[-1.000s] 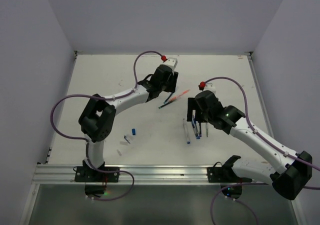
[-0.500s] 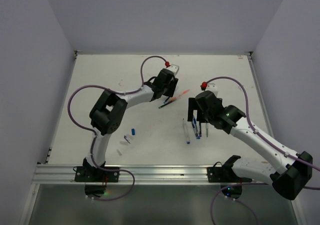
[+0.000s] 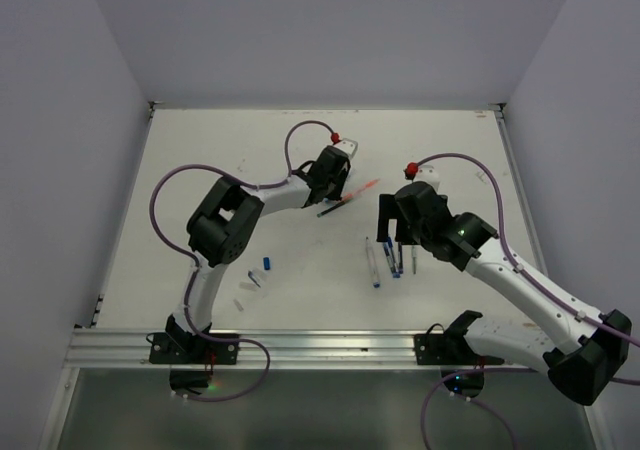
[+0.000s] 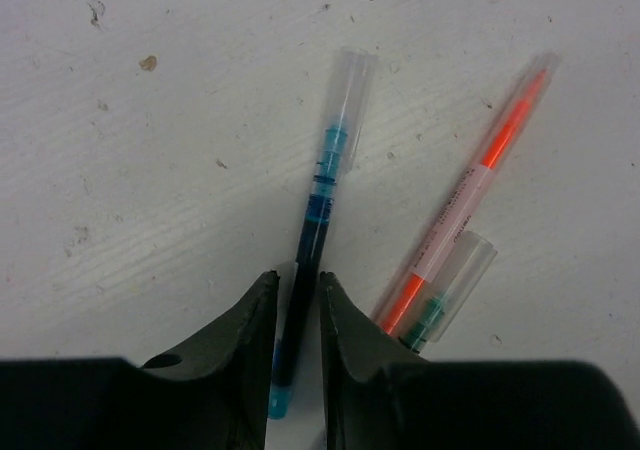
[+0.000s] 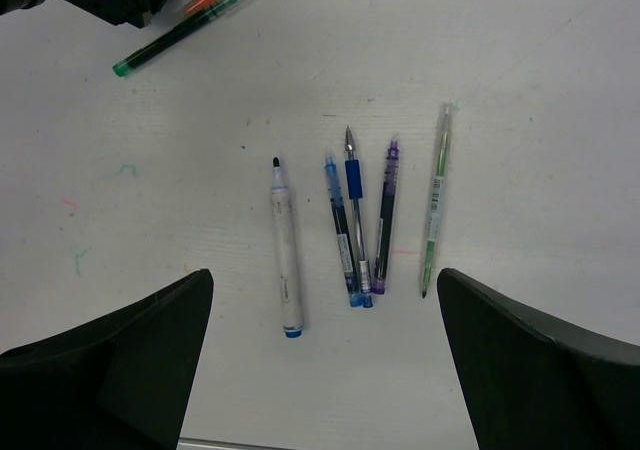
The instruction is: Open the pen caps
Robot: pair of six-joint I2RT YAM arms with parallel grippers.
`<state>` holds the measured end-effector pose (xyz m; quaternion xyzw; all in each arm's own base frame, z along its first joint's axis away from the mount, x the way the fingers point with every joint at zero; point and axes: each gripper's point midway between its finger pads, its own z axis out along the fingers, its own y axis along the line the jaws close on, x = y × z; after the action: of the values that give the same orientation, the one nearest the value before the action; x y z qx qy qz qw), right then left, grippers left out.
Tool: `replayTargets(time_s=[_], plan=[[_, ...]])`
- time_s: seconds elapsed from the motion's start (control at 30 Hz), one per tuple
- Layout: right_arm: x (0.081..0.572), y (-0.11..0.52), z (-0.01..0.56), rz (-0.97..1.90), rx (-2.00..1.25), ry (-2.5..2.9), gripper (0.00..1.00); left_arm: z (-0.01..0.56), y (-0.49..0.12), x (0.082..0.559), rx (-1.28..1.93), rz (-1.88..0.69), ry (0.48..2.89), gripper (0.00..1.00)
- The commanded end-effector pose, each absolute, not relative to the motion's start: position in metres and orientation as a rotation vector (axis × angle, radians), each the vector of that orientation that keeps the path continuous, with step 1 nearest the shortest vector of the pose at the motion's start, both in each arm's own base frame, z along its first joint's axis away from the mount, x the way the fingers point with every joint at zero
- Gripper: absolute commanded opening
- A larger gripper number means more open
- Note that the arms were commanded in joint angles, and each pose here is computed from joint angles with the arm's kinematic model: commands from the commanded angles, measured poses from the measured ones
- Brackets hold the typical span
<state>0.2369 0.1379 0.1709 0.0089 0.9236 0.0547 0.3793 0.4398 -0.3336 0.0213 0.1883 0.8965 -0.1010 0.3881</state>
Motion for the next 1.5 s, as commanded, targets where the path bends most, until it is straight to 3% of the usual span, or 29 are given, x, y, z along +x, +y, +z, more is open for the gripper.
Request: replayTargets(time_s=[0.0, 0.13, 0.3, 0.47, 0.73, 1.07, 1.47], plan=[[0.243, 0.131, 0.182, 0.113, 0.04, 2.313, 0.98, 0.005, -0.323, 0.438, 0.473, -0.215, 2.306, 0.25], [0.243, 0.135, 0.179, 0.126, 0.027, 2.325, 0.98, 0.002, -0.316, 0.435, 0.467, -0.186, 2.314, 0.0], [0.243, 0.151, 0.171, 0.192, -0.001, 2.367, 0.99, 0.027, -0.306, 0.433, 0.433, -0.183, 2.257, 0.0], [0.248, 0.167, 0.167, 0.268, -0.014, 2.373, 0.99, 0.102, -0.295, 0.426, 0.322, -0.291, 2.104, 0.0], [0.25, 0.209, 0.177, 0.557, -0.064, 2.343, 0.98, 0.174, -0.278, 0.356, 0.191, -0.597, 1.951, 0.0], [0.253, 0.27, 0.214, 0.968, -0.154, 2.183, 0.86, 0.179, -0.274, 0.278, 0.116, -0.834, 1.933, 0.0], [0.277, 0.307, 0.205, 1.098, -0.112, 2.181, 0.66, 0.17, -0.261, 0.248, 0.129, -0.836, 1.937, 0.0]])
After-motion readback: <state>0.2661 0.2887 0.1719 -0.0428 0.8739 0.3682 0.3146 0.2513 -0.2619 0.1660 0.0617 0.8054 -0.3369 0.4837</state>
